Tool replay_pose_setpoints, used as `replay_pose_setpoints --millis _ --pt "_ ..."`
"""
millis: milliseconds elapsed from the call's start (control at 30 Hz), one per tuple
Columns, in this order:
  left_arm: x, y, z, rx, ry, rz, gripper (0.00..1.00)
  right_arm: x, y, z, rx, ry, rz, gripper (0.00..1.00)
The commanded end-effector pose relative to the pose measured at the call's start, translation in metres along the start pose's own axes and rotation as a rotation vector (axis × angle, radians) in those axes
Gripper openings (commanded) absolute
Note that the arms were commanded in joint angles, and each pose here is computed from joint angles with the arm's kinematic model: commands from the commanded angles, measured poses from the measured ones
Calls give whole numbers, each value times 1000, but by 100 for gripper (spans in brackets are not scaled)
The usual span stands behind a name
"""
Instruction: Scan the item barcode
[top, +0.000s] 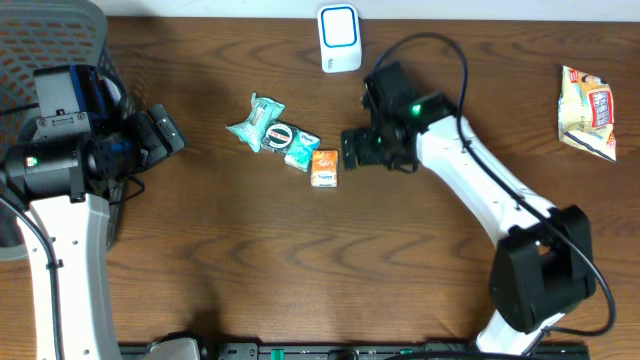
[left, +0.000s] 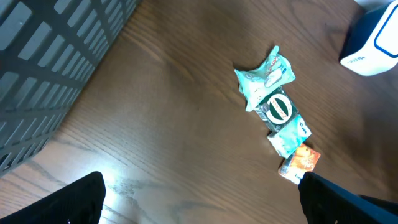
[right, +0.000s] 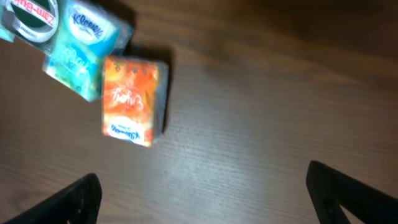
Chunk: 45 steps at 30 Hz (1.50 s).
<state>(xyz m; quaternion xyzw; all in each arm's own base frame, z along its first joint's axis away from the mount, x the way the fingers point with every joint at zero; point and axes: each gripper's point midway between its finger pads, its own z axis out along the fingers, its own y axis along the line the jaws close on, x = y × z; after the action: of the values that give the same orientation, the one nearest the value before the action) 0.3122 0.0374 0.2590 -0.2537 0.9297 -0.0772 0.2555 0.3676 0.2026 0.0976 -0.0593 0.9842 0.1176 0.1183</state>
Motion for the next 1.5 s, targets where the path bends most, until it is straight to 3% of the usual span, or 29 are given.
replay_pose_setpoints --millis 0,100,200,300,467,733,900,1200,1300,1400,1467 --pt "-5 -2 -5 10 -14 -3 98 14 3 19 -121 50 24 99" --pt "-5 -2 -5 10 -14 -3 98 11 -3 21 -126 41 41 97" --pt "-5 -2 -5 10 -14 -3 98 6 0 21 -144 23 37 69" --pt "-5 -2 -5 10 -14 -3 98 0 14 21 -189 -3 14 80" --pt "-5 -2 -5 10 -14 -3 97 -8 32 24 -220 -49 -30 80" --pt "-5 -2 -5 10 -14 -3 98 -20 42 25 -249 -100 -44 95" --pt "-5 -2 -5 10 -14 -3 98 -22 41 28 -242 -107 -36 98" --pt "-5 -2 -5 10 -14 -3 98 -8 51 57 -324 -14 -30 93" --pt "-5 -2 -5 10 -14 -3 97 -7 49 61 -316 -4 -1 85" --pt "-5 -2 -5 10 -14 -3 97 -8 49 65 -316 -3 5 65" --pt "-5 -2 -5 10 -14 -3 98 -7 48 70 -316 1 6 61"
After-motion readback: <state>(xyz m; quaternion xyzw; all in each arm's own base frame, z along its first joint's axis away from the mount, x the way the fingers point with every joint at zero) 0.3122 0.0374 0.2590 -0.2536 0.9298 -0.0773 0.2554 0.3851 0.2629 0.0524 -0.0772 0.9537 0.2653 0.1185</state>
